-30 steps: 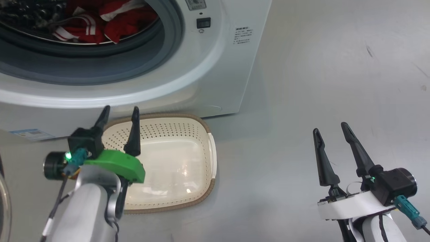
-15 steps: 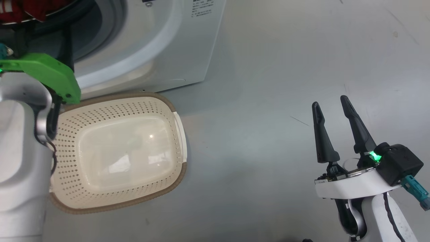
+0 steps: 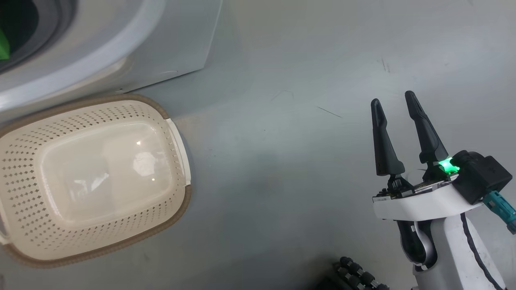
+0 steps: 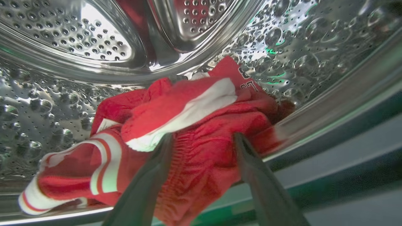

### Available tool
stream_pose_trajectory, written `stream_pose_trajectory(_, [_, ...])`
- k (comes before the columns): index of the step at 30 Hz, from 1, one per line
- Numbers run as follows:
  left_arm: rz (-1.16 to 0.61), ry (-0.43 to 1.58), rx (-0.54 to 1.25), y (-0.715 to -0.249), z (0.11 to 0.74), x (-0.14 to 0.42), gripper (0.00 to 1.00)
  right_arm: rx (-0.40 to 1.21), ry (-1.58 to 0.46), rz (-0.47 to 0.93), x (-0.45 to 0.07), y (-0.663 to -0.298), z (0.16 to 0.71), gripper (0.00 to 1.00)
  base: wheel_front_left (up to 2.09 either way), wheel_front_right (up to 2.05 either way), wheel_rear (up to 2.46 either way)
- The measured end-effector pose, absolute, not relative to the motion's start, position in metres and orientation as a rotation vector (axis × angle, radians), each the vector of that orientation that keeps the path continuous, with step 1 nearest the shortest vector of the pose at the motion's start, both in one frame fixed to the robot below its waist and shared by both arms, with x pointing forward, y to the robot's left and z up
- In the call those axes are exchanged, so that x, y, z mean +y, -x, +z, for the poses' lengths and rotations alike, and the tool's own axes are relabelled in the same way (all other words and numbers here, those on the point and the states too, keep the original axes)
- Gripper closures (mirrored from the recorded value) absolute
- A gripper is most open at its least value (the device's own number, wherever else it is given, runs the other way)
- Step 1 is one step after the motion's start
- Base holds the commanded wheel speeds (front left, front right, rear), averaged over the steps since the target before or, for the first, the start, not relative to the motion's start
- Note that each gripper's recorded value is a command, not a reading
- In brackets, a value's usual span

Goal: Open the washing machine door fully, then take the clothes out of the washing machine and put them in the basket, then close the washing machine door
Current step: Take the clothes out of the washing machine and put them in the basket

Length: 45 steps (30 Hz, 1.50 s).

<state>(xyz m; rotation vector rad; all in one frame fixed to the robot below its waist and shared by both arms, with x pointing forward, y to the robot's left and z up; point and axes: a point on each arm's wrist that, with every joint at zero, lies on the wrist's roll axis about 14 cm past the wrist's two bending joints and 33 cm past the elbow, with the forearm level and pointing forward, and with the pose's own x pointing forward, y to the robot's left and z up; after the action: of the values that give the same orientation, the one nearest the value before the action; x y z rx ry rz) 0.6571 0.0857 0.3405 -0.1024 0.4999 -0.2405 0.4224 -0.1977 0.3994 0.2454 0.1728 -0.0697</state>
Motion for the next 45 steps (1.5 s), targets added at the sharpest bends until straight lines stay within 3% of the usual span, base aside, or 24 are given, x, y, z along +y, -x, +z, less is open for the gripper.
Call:
stream_pose_trajectory(5, [-0.232,0.079,0.526,-0.661,0.324,0.082,0.00,0.192,-0.229,-0.096,-0.206,-0.421,0.393,0.00,0.00,0.00,0.00])
stream_pose_trajectory(6, [-0.232,0.075,0.529,-0.663,0.322,0.081,0.05,0.195,-0.226,-0.101,-0.208,-0.420,0.392,0.00,0.00,0.00,0.00])
stream_pose_trajectory(8, [-0.218,0.056,0.534,-0.666,0.319,0.085,0.80,0.202,-0.222,-0.110,-0.210,-0.419,0.390,0.00,0.00,0.00,0.00])
stream_pose_trajectory(9, [-0.217,0.047,0.536,-0.666,0.318,0.085,1.00,0.203,-0.222,-0.112,-0.210,-0.418,0.390,0.00,0.00,0.00,0.00])
stream_pose_trajectory(19, [-0.203,0.046,0.521,-0.665,0.320,0.086,1.00,0.190,-0.221,-0.124,-0.214,-0.420,0.393,0.00,0.00,0.00,0.00])
stream_pose_trajectory(33, [-0.132,0.142,0.274,-0.664,0.377,0.104,1.00,0.155,-0.208,-0.079,-0.203,-0.431,0.401,0.00,0.00,0.00,0.00])
stream_pose_trajectory(45, [-0.047,0.222,0.066,-0.633,0.418,0.128,1.00,0.115,-0.211,-0.030,-0.189,-0.434,0.416,0.00,0.00,0.00,0.00])
